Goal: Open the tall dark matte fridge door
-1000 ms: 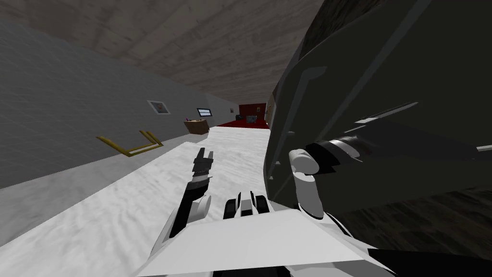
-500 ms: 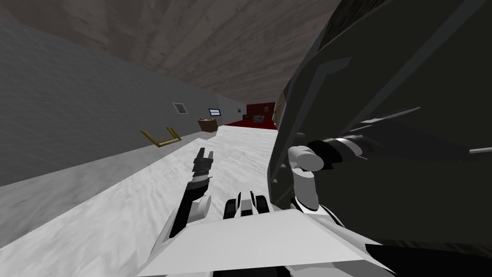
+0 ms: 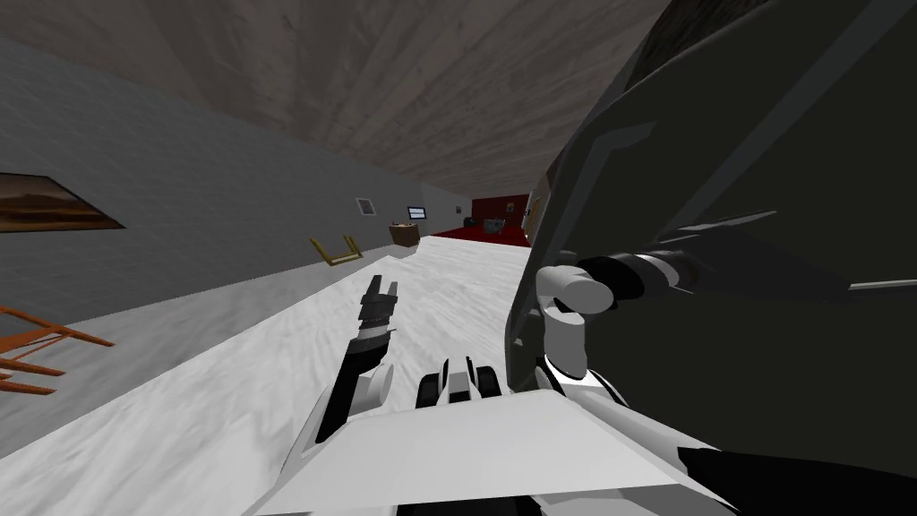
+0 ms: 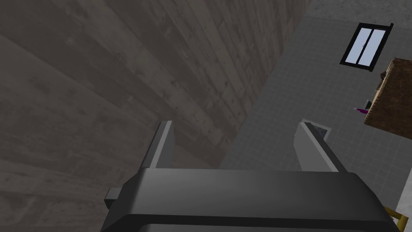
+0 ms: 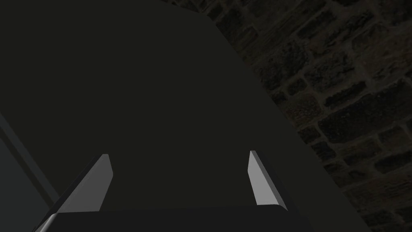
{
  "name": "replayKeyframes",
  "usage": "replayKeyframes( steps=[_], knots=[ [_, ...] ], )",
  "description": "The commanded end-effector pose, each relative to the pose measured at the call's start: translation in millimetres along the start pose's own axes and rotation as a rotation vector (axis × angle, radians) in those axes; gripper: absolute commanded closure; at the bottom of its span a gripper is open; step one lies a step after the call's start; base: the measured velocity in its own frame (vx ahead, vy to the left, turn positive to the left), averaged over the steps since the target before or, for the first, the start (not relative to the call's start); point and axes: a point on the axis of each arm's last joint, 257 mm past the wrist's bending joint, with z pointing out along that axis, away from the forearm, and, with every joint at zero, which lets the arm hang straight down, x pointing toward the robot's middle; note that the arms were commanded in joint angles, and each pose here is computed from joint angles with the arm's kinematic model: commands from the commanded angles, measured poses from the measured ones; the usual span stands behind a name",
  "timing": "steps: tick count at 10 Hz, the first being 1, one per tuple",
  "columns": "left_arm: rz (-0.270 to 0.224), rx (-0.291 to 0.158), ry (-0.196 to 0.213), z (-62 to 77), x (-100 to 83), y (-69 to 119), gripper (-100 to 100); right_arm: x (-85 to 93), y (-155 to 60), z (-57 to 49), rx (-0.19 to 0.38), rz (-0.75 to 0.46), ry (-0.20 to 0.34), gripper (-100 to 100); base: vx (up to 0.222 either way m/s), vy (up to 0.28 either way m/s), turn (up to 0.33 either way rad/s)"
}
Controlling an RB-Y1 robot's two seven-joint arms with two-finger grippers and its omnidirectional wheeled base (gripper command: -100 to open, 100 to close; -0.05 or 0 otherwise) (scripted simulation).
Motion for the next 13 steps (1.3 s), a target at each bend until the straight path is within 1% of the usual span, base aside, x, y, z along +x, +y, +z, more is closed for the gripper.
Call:
replayKeyframes(
  steps=[1, 2, 3, 4, 5, 6, 7, 8, 9, 10, 11, 13],
  knots=[
    [0.0, 0.0, 0.0, 0.0, 0.0, 0.0, 0, -16.9, -2.8, 0.4, -0.016, 0.004, -0.091, -100, -0.031, -0.021, 0.315],
    [0.0, 0.0, 0.0, 0.0, 0.0, 0.0, 0, -16.9, -2.8, 0.4, -0.016, 0.004, -0.091, -100, -0.029, -0.027, 0.155],
    [0.0, 0.0, 0.0, -0.1, -0.1, 0.0, 0, -25.0, -2.0, 0.3, -0.031, 0.012, -0.142, -100, -0.022, -0.018, 0.281],
    [0.0, 0.0, 0.0, 0.0, 0.0, 0.0, 0, -25.4, -2.2, 0.2, -0.03, 0.012, -0.144, -100, -0.02, -0.013, 0.137],
    [0.0, 0.0, 0.0, -0.1, -0.1, 0.0, 0, -33.4, -1.6, -0.9, -0.043, 0.021, -0.196, -100, -0.017, -0.015, 0.201],
    [0.0, 0.0, 0.0, 0.0, 0.0, 0.0, 0, -33.4, -1.6, -0.9, -0.043, 0.021, -0.196, -100, -0.016, -0.019, 0.112],
    [0.0, 0.0, 0.0, -0.1, -0.1, 0.0, 0, -40.8, -0.7, -2.9, -0.054, 0.031, -0.247, -100, -0.02, -0.012, 0.237],
    [0.0, 0.0, 0.0, 0.0, 0.0, 0.0, 0, -40.8, -0.7, -2.9, -0.054, 0.031, -0.247, -100, -0.024, -0.014, 0.173],
    [0.0, 0.0, 0.0, -0.1, -0.1, 0.0, 0, -47.8, 0.6, -5.7, -0.064, 0.042, -0.298, -100, -0.02, -0.015, 0.176],
    [0.0, 0.0, 0.0, 0.0, -0.1, 0.0, 0, -47.8, 0.6, -5.7, -0.064, 0.042, -0.298, -100, -0.022, -0.015, 0.121],
    [0.0, 0.0, 0.0, -0.1, -0.1, 0.0, 0, -54.4, 2.4, -9.5, -0.074, 0.054, -0.348, -100, -0.022, -0.009, 0.178],
    [0.0, 0.0, 0.0, -0.1, -0.1, 0.0, 0, -54.4, 2.4, -9.5, -0.074, 0.054, -0.348, -100, -0.007, 0.006, 0.061]
  ],
)
